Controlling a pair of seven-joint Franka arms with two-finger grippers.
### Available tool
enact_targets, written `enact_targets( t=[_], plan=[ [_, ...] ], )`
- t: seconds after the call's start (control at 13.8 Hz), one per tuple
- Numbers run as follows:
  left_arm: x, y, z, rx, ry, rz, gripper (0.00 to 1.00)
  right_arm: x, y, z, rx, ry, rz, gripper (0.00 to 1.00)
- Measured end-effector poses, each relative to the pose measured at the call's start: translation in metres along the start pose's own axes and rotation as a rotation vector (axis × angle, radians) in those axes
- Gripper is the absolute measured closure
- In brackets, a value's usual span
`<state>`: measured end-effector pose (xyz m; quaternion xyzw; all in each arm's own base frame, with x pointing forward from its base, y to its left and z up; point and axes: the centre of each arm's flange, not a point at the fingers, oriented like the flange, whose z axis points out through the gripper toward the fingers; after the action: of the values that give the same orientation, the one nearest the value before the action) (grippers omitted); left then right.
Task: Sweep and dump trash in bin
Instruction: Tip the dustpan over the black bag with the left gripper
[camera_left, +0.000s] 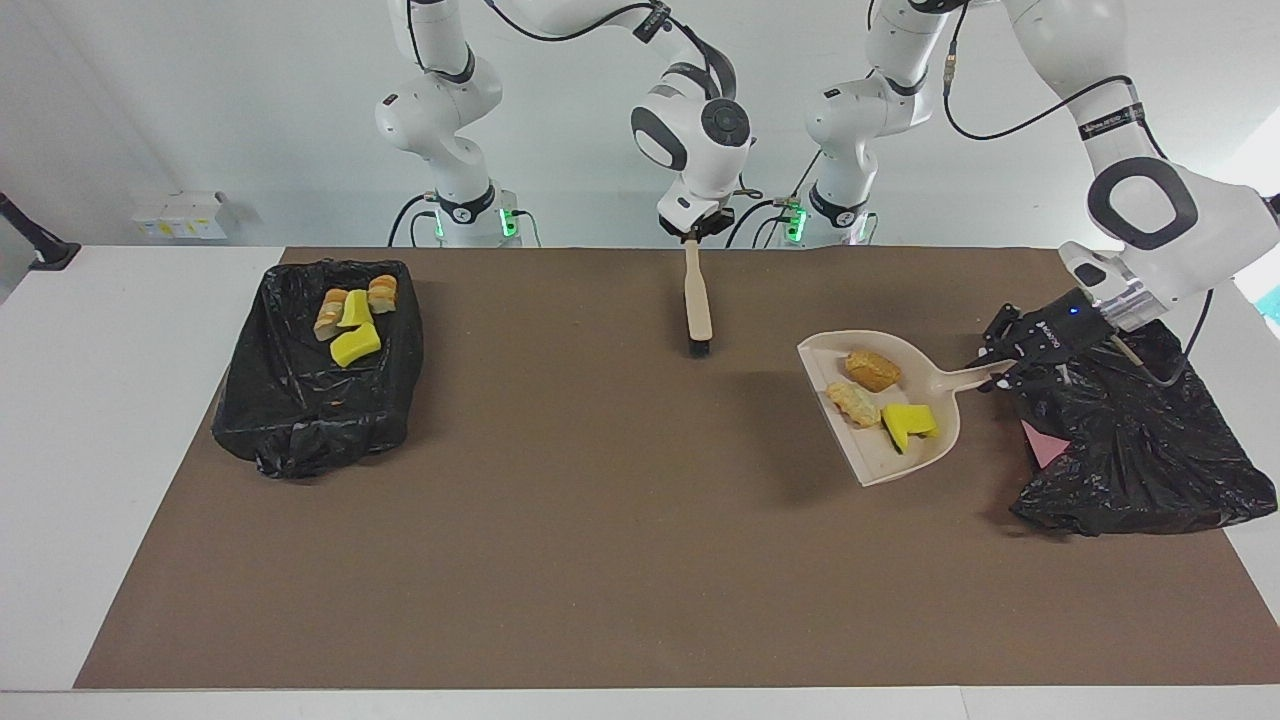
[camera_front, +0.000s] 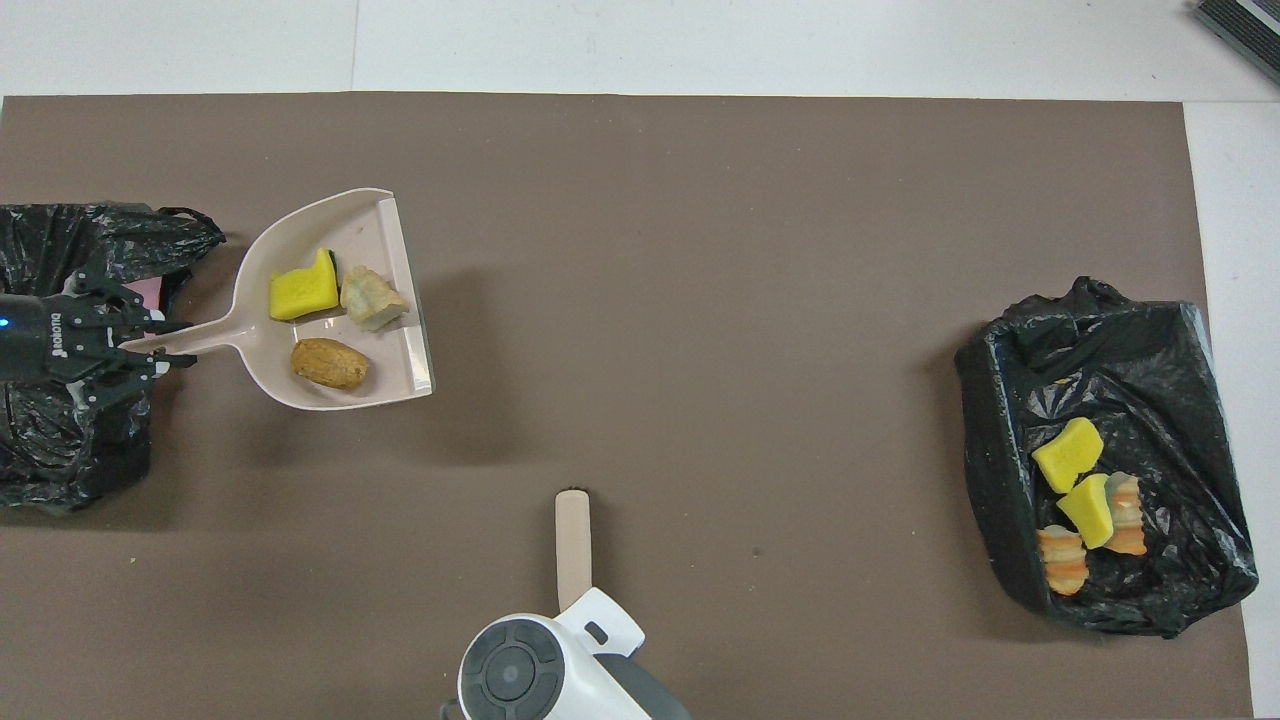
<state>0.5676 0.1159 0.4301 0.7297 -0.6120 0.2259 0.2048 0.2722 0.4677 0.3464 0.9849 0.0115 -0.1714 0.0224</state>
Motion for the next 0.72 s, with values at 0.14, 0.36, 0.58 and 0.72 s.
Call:
enact_targets(
  t=[0.14,0.36,0.58,0.72],
  plan=[
    [0.0,-0.005,-0.03,0.022,-0.02,0.032,0.67,0.0,0.003,0.004,0.004,-0.003,0.008,0.74],
    [-0.006,-0.01,-0.078,0.045,-0.083,0.078,0.67,0.0,0.006,0.01,0.026,0.002,0.02,0.74],
    [-0.038,-0.008,-0.112,0.08,-0.108,0.096,0.67,-0.002,0.01,0.012,0.028,0.007,0.021,0.74],
    [-0.061,-0.006,-0.134,0.085,-0.132,0.099,0.67,-0.002,0.01,0.012,0.028,0.007,0.021,0.74]
  ],
)
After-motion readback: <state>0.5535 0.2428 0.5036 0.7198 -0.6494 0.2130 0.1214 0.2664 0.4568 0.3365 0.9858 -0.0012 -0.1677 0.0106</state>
